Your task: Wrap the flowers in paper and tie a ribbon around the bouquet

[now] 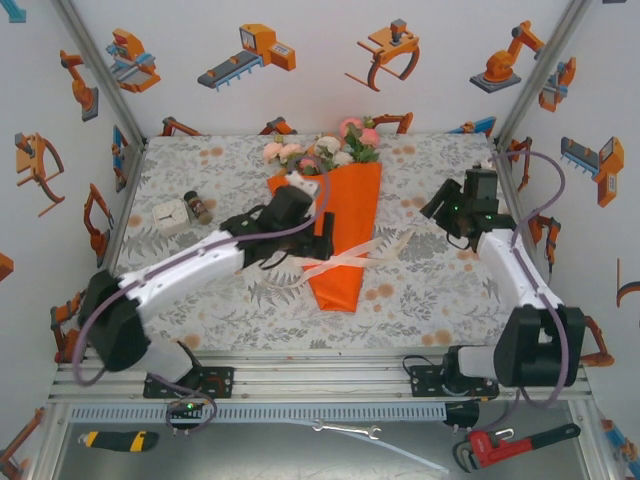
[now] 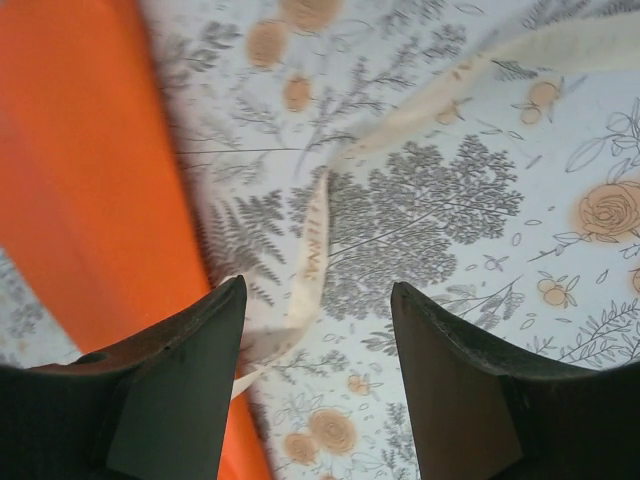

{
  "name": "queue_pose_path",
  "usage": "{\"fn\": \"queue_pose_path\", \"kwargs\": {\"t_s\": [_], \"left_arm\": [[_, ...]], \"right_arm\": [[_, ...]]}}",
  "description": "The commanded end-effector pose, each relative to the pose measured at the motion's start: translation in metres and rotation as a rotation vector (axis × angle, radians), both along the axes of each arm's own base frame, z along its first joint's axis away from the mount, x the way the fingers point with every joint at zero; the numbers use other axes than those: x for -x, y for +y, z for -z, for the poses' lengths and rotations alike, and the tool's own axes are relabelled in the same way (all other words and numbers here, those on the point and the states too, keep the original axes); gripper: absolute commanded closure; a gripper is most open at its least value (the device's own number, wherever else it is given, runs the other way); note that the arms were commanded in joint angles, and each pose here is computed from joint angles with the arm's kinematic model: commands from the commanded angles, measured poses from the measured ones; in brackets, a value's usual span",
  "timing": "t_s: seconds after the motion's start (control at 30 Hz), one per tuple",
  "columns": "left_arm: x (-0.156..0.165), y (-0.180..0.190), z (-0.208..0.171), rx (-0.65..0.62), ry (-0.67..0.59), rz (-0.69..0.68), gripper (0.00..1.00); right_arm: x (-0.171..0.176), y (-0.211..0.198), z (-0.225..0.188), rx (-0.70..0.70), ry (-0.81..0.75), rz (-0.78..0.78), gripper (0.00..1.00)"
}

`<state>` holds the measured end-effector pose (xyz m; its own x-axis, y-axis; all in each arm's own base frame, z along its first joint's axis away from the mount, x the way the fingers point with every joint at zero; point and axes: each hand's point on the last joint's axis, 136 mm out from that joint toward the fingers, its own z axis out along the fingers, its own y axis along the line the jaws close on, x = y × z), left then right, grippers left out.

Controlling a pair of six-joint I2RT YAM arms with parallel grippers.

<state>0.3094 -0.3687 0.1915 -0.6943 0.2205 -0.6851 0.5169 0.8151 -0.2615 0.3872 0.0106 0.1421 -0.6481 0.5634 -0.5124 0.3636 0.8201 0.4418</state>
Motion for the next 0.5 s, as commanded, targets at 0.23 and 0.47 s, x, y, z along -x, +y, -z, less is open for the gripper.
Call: {"fn": "queue_pose_path", "kwargs": {"t_s": [0.23, 0.47], "left_arm": [[-0.029, -0.106, 0.055, -0.149, -0.081, 0.288, 0.33], [-0.035, -0.144, 0.097, -0.322, -0.149, 0.414, 0.33]], "right_arm": [[-0.010, 0.002, 0.005, -0.023, -0.020, -0.015, 0.44], [-0.009, 0.002, 0.020, -0.044, 0.010, -0.030, 0.44]]}}
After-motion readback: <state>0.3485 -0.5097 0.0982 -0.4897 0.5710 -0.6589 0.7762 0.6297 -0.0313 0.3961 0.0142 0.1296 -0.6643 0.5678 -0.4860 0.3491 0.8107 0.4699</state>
